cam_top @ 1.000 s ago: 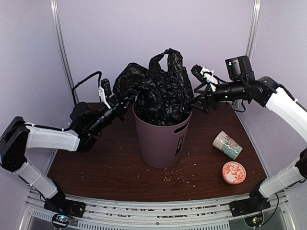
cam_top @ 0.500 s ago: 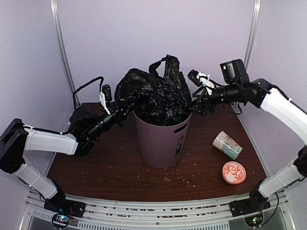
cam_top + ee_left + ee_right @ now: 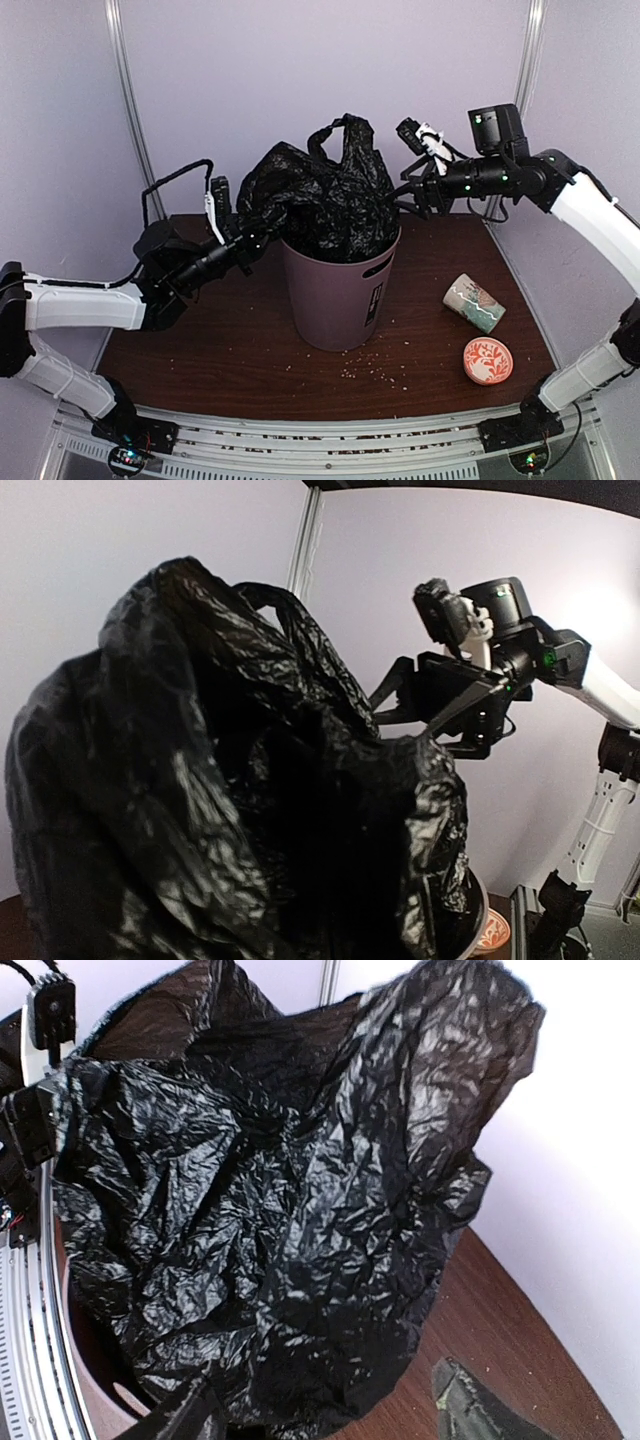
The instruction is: Put the trash bags into the trash bin
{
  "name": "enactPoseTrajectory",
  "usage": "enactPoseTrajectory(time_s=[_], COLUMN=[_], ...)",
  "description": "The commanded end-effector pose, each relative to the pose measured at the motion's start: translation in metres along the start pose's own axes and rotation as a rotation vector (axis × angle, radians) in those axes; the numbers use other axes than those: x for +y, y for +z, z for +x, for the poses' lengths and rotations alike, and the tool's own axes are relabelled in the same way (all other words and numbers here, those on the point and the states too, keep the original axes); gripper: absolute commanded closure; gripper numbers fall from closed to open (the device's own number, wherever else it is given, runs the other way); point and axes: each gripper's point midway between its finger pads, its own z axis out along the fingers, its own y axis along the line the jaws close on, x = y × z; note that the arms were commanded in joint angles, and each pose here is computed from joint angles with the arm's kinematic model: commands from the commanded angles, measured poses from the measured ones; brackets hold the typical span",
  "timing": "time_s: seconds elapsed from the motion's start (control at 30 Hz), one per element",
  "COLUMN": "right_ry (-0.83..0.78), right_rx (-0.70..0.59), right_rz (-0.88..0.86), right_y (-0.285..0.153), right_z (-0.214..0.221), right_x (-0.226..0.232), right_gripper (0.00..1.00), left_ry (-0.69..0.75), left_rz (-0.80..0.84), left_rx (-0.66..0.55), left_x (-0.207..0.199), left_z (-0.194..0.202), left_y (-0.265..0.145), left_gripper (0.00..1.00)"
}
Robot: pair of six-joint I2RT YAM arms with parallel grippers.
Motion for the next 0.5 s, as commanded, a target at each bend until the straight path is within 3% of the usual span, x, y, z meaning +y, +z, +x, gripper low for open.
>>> enactPoseTrajectory(time_s=[0.0,0.23,0.47], right_ry=[0.047,0.056,0.013], right_rx=[0.047,0.077,0.039], right_rz=[-0.065,-0.062,0.015], right_y=[0.038,0.040,-0.007], right_z=[0.017,0.030,0.016], right_x=[0.001,0.003,0.004], right_gripper=[0.32,0.35,0.23], left_ry=[-0.001,-0.030,-0.010], left_rz=[0.035,0.017,0.032], left_rx=[0.027,0.042,0.048], left_x=[-0.014,-0.011,-0.015], left_z=[0.011,0.028,0.020], left_y=[0.002,0.003,0.006], left_gripper=[1.00,1.00,1.00])
